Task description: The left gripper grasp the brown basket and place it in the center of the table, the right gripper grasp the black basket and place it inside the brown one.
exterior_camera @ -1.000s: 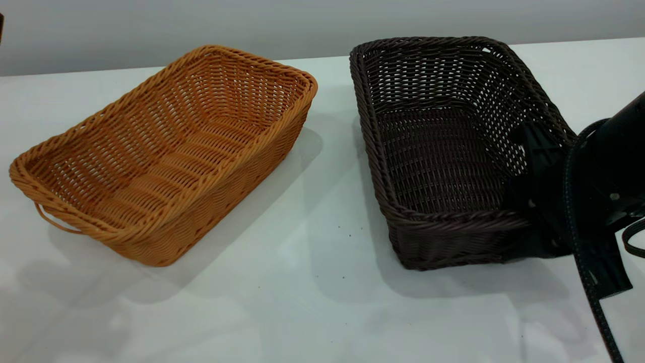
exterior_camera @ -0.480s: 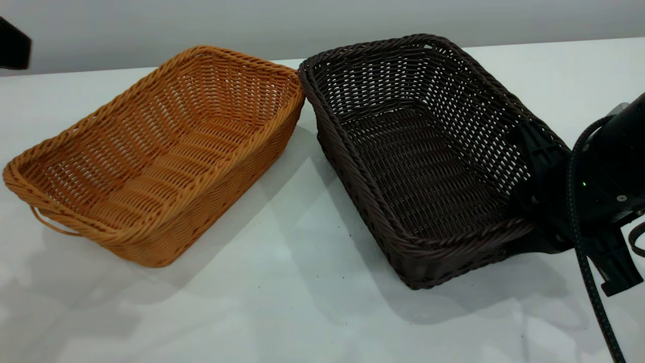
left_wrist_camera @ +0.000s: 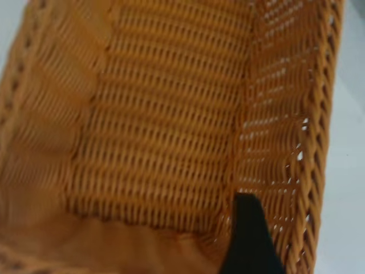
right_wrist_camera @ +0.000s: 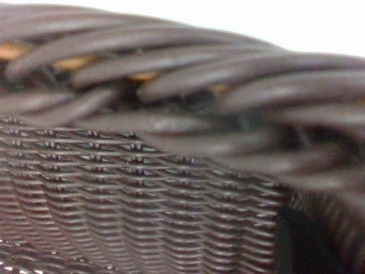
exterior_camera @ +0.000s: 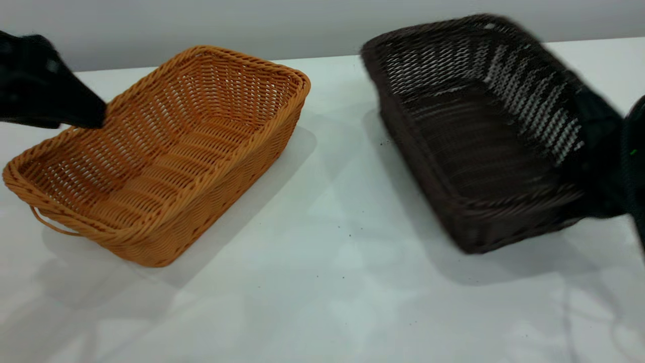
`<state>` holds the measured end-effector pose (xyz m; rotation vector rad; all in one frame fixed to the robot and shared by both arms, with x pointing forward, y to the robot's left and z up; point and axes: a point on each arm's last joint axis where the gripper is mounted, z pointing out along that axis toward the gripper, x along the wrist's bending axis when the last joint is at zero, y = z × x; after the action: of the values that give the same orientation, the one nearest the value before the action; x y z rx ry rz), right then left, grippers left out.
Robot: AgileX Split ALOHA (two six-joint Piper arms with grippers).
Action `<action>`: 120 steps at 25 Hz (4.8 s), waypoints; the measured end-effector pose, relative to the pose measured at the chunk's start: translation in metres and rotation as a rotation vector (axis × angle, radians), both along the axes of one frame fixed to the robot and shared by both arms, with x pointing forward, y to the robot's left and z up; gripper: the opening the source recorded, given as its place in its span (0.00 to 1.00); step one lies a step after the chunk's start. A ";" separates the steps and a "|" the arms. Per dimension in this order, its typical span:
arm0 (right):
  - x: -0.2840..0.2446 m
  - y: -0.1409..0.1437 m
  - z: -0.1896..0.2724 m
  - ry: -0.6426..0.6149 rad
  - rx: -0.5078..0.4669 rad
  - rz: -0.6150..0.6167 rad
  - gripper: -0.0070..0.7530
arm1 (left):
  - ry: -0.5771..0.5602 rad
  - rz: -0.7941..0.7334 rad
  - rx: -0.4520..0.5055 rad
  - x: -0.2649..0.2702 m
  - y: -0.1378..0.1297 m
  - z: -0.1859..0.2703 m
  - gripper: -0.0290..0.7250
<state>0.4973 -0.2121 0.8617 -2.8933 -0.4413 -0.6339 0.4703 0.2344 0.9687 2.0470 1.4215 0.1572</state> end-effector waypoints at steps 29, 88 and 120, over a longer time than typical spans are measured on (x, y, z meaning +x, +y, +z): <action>0.076 0.011 0.087 -0.416 -0.045 0.348 0.17 | 0.006 -0.172 0.153 0.062 -0.073 -0.072 0.58; 0.089 0.030 0.119 -0.555 -0.107 0.753 0.17 | 0.030 -1.099 0.138 -0.015 -0.169 -0.095 0.17; 0.086 0.033 0.118 -0.539 -0.080 0.800 0.17 | -0.060 -1.053 0.036 -0.025 -0.169 -0.030 0.85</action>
<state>0.5829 -0.1795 0.9799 -2.2392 -1.5869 -1.2110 0.4457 0.0649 0.9384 2.5060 0.1743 -0.2012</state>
